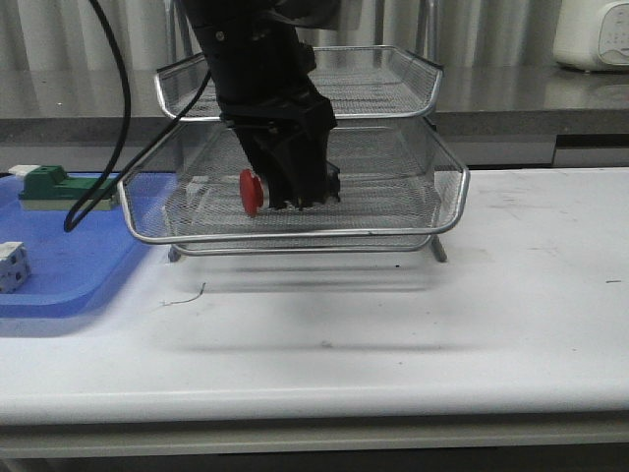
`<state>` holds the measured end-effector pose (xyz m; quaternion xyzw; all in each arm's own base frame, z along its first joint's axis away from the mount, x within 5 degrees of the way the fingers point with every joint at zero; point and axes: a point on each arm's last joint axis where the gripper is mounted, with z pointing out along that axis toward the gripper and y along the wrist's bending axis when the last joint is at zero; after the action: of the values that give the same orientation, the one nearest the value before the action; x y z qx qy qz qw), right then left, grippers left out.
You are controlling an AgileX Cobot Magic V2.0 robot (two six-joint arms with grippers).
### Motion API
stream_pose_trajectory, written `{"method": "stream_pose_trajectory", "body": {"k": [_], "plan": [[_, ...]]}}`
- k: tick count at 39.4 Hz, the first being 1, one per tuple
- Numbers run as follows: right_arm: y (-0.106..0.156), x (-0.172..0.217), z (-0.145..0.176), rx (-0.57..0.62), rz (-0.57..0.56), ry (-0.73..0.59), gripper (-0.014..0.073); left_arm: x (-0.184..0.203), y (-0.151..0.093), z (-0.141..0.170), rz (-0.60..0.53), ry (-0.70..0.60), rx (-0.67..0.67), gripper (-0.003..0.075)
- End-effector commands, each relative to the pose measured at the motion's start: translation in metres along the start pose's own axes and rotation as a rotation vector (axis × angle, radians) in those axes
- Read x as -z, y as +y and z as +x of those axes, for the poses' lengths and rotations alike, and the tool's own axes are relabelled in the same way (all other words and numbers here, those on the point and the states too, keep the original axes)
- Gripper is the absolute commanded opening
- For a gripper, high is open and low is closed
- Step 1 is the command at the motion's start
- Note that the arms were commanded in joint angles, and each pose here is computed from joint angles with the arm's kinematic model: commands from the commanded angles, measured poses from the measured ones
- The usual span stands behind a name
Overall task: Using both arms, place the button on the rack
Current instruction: 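Lower the button onto the middle tray mesh, open and raise left gripper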
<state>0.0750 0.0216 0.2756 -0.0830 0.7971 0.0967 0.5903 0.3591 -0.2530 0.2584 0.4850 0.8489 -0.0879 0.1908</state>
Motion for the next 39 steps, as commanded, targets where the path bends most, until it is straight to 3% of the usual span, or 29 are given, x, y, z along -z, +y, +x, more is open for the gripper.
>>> {"method": "stream_pose_trajectory", "body": {"k": [1,15,22,32,39], "plan": [[-0.001,0.003,-0.015,-0.006,0.012,-0.095,-0.006,0.034,-0.004,-0.012,-0.033,-0.104,0.0,0.0499],[-0.001,0.003,-0.015,-0.006,0.012,-0.095,-0.006,0.066,-0.011,-0.013,0.045,0.016,-0.023,0.0461],[-0.001,0.003,-0.015,-0.006,0.012,-0.095,-0.006,0.079,-0.012,-0.016,0.04,0.0,-0.018,0.0295],[-0.001,0.003,-0.015,-0.006,0.012,-0.095,-0.006,0.105,-0.014,-0.012,-0.023,-0.025,0.049,-0.002],[-0.001,0.003,-0.015,-0.006,0.012,-0.095,-0.006,0.127,-0.01,0.014,-0.133,0.025,0.088,-0.0019]]}}
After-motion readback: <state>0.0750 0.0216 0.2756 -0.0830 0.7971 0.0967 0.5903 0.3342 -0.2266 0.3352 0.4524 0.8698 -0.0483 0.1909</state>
